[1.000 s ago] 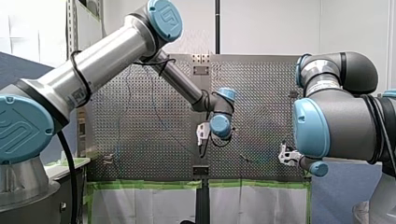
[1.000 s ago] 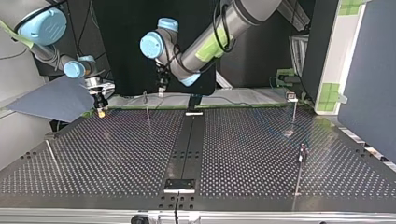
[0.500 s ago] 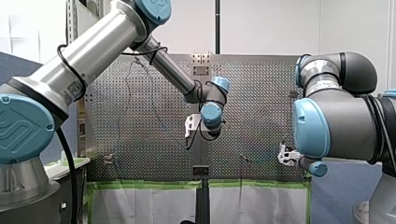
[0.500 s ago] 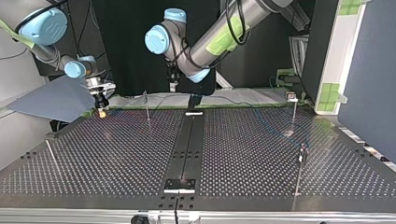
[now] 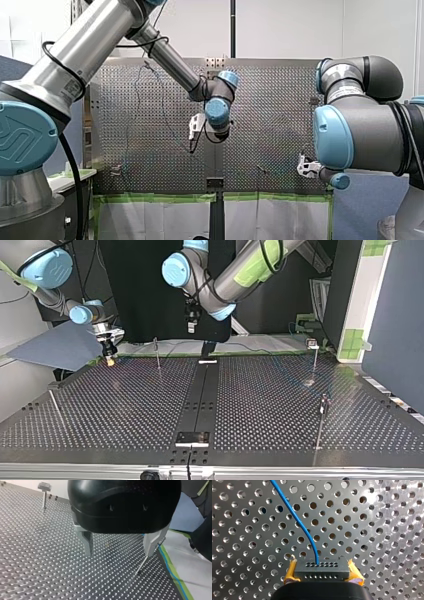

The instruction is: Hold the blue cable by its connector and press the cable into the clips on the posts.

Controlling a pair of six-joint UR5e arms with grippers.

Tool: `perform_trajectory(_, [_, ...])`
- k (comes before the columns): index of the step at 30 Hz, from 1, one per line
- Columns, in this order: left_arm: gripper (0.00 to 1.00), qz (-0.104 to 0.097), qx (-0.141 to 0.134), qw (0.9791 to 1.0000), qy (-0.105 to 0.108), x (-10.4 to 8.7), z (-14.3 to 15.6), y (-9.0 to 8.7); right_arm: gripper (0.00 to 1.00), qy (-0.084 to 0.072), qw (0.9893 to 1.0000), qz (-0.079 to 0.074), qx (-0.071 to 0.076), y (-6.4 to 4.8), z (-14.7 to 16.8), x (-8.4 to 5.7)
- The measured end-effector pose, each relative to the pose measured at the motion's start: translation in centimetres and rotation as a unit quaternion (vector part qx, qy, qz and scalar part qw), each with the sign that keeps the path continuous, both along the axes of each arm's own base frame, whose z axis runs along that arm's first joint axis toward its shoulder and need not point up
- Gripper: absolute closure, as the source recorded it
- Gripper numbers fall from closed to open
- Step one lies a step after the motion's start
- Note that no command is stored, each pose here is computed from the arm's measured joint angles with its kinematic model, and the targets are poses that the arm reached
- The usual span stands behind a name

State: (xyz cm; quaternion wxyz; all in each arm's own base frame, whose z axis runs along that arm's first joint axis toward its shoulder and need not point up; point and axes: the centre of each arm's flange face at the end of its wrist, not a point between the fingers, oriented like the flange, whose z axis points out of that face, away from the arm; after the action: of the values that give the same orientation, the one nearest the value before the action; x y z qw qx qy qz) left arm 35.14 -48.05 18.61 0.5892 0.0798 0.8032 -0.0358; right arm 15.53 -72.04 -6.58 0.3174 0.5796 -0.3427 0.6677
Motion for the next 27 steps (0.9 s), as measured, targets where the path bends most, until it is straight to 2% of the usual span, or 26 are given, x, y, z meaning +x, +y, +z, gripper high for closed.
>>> perform_trajectory(7, [0.00, 0.001, -0.031, 0.9994, -0.017, -0.9, 1.5, 1.2, 0.98, 0.000, 1.0000, 0.000, 0.000, 0.0, 0.0, 0.1])
perform_trajectory(11, [0.00, -0.003, -0.058, 0.9979, -0.028, -1.7, 2.5, 1.9, 0.98, 0.001, 1.0000, 0.000, 0.000, 0.0, 0.0, 0.1])
perform_trajectory(17, [0.00, -0.004, -0.076, 0.9961, -0.045, -2.6, 3.7, 2.8, 0.98, 0.007, 1.0000, -0.003, -0.002, 0.0, 0.0, 0.0])
perform_trajectory(22, [0.00, -0.002, -0.092, 0.9940, -0.060, -3.2, 4.6, 3.8, 0.98, 0.020, 0.9997, -0.011, -0.001, -0.1, 0.5, -0.5])
perform_trajectory(27, [0.00, 0.000, -0.106, 0.9916, -0.075, -3.9, 5.4, 4.8, 0.98, 0.038, 0.9991, -0.014, -0.008, -0.4, 2.6, -0.6])
